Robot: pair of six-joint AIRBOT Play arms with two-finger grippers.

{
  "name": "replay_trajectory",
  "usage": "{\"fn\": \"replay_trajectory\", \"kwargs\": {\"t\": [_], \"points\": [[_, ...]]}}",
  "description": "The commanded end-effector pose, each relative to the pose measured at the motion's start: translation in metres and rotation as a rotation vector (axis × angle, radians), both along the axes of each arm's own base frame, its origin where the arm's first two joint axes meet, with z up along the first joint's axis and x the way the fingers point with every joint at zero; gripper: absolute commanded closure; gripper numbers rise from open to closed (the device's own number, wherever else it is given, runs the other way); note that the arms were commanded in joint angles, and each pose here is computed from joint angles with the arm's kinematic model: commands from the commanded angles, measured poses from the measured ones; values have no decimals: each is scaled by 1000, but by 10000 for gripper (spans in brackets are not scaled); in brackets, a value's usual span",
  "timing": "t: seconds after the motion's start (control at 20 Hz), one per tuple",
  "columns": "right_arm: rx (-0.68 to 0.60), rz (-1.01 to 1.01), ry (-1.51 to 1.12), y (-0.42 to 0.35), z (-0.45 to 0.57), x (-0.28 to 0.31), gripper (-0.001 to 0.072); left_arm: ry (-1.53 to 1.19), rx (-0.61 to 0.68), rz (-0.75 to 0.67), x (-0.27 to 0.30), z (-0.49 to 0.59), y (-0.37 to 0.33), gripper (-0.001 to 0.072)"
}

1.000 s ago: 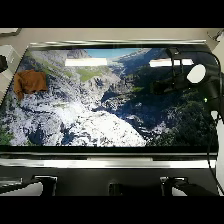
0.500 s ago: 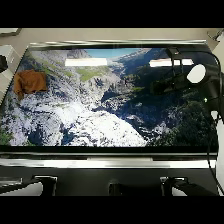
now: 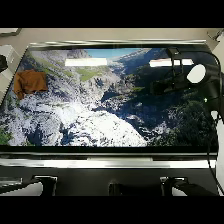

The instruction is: Fold the clothes and pants, and hang the long-sleeved shirts on hangers.

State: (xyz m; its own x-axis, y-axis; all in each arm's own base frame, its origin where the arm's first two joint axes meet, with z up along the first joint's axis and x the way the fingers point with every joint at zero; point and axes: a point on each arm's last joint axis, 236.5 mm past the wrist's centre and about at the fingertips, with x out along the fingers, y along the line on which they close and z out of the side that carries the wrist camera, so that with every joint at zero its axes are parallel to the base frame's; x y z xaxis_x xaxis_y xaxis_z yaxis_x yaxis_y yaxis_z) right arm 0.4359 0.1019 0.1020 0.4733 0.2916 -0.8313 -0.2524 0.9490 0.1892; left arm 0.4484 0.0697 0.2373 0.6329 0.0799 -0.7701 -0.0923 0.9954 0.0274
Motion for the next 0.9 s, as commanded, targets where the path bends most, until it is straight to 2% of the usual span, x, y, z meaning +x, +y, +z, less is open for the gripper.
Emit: {"fn": "replay_trajectory", "kwargs": {"t": [0.0,0.7,0.75,0.85], "points": [[4,0,-1,1,1,0,523,-14,2,0,2,2,0,686],[18,-16,-58,2,9,12,524,-1,3,-3,5,-3,-1,680],[17,-14,-53,2,8,11,524,2,-5,20,6,-5,1,584],[16,-13,-49,2,7,10,523,5,-4,119,12,-13,18,196]]}}
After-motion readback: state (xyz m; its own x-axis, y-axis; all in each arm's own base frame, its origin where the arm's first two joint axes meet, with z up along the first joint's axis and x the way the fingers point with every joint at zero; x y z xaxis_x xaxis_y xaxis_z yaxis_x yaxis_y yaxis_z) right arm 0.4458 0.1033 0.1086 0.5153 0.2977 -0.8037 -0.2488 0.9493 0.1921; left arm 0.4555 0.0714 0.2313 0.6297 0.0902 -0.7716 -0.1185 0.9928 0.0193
